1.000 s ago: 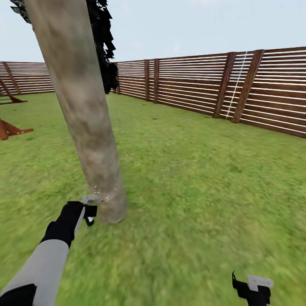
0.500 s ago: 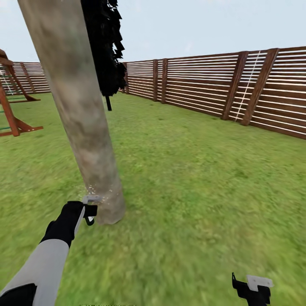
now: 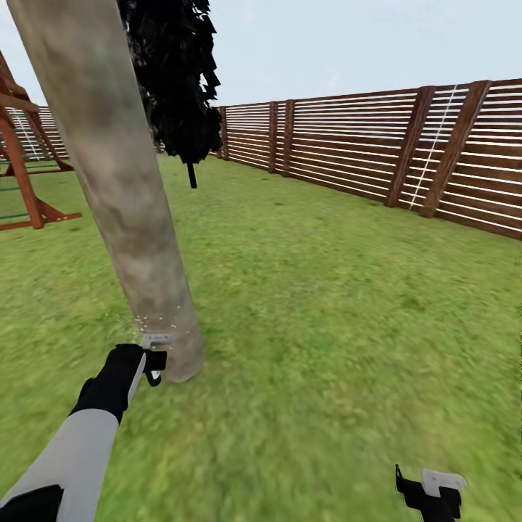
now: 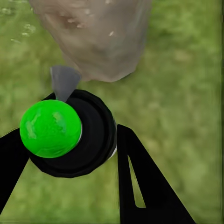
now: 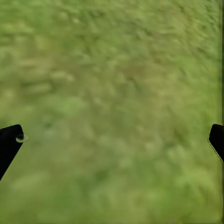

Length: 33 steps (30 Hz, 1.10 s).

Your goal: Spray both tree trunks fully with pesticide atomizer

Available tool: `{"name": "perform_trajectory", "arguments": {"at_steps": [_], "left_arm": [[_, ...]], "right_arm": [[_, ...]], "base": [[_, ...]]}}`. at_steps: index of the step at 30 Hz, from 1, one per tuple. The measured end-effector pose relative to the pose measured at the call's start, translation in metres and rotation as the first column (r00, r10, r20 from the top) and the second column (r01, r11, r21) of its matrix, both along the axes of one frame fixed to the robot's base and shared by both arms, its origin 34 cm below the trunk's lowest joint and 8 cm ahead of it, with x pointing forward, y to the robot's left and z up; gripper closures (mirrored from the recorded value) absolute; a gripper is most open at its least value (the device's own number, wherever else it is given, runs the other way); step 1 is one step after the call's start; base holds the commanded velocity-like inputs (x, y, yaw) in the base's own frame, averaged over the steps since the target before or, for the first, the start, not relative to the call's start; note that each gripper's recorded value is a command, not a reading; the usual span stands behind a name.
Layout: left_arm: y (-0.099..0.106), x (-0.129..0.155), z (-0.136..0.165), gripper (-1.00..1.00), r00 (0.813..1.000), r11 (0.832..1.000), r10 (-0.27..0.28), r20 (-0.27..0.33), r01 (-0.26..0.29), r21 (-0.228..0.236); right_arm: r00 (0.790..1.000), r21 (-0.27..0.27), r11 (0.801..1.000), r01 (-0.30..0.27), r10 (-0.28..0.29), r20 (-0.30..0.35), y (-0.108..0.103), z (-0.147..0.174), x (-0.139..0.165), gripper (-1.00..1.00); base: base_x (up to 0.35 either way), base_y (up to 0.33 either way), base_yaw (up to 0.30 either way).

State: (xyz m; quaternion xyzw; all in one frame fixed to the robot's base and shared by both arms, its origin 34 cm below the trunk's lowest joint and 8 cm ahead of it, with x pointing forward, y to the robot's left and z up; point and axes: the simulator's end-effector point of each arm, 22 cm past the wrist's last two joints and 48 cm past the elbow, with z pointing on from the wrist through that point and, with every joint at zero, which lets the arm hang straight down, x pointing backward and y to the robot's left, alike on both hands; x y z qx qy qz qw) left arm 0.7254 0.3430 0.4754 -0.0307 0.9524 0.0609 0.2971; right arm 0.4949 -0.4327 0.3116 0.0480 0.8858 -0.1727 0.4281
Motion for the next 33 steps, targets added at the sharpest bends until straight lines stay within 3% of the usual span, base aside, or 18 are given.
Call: {"name": "perform_trajectory", "arguments": {"at_steps": [11, 16, 18, 20, 22, 25, 29, 32, 33], "left_arm": [[0.012, -0.006, -0.005, 1.00, 1.000, 1.000, 0.010, -0.012, -0.010, 0.024], [0.002, -0.007, -0.009, 1.00, 1.000, 1.000, 0.004, -0.016, -0.004, 0.011], [0.022, -0.010, -0.008, 1.00, 1.000, 0.999, 0.021, -0.017, -0.021, 0.038], [0.057, -0.014, -0.003, 1.00, 0.999, 0.996, 0.049, -0.017, -0.048, 0.080], [0.109, -0.023, 0.005, 1.00, 0.996, 0.986, 0.092, -0.018, -0.088, 0.139], [0.123, -0.040, -0.006, 1.00, 0.993, 0.984, 0.113, -0.037, -0.107, 0.142], [0.104, -0.060, -0.049, 1.00, 0.990, 0.991, 0.113, -0.085, -0.106, 0.083], [0.048, -0.052, -0.066, 1.00, 0.996, 0.998, 0.062, -0.064, -0.061, 0.020], [0.040, -0.052, -0.068, 1.00, 0.996, 0.998, 0.054, -0.064, -0.053, 0.019]], "right_arm": [[1.000, 0.000, 1.000, 0.000, 0.000, 0.000, 0.000, 0.000, 0.000, -1.00], [1.000, 0.000, 1.000, 0.000, 0.000, 0.000, 0.000, 0.000, 0.000, -1.00], [1.000, -0.001, 1.000, 0.001, -0.001, 0.000, -0.001, 0.000, 0.000, -1.00], [1.000, -0.001, 1.000, 0.001, -0.001, 0.001, -0.001, 0.000, 0.000, -1.00], [1.000, 0.000, 1.000, 0.001, -0.001, 0.001, 0.000, 0.000, 0.000, -1.00], [1.000, -0.001, 1.000, 0.001, -0.001, 0.001, -0.001, 0.000, 0.000, -1.00], [1.000, 0.000, 1.000, 0.002, -0.002, 0.000, 0.000, 0.000, 0.000, -1.00], [1.000, 0.000, 1.000, 0.002, -0.002, 0.000, 0.000, 0.000, 0.000, -1.00], [1.000, 0.000, 1.000, 0.002, -0.002, 0.000, 0.000, 0.000, 0.000, -1.00]], "base": [[0.000, -0.274, 0.222], [0.029, -0.274, 0.007], [0.117, -0.270, 0.000], [0.161, -0.249, 0.000], [0.198, -0.227, 0.000], [0.230, -0.191, 0.063], [0.112, -0.071, 0.259], [0.008, -0.005, 0.275], [0.002, -0.001, 0.207]]}}
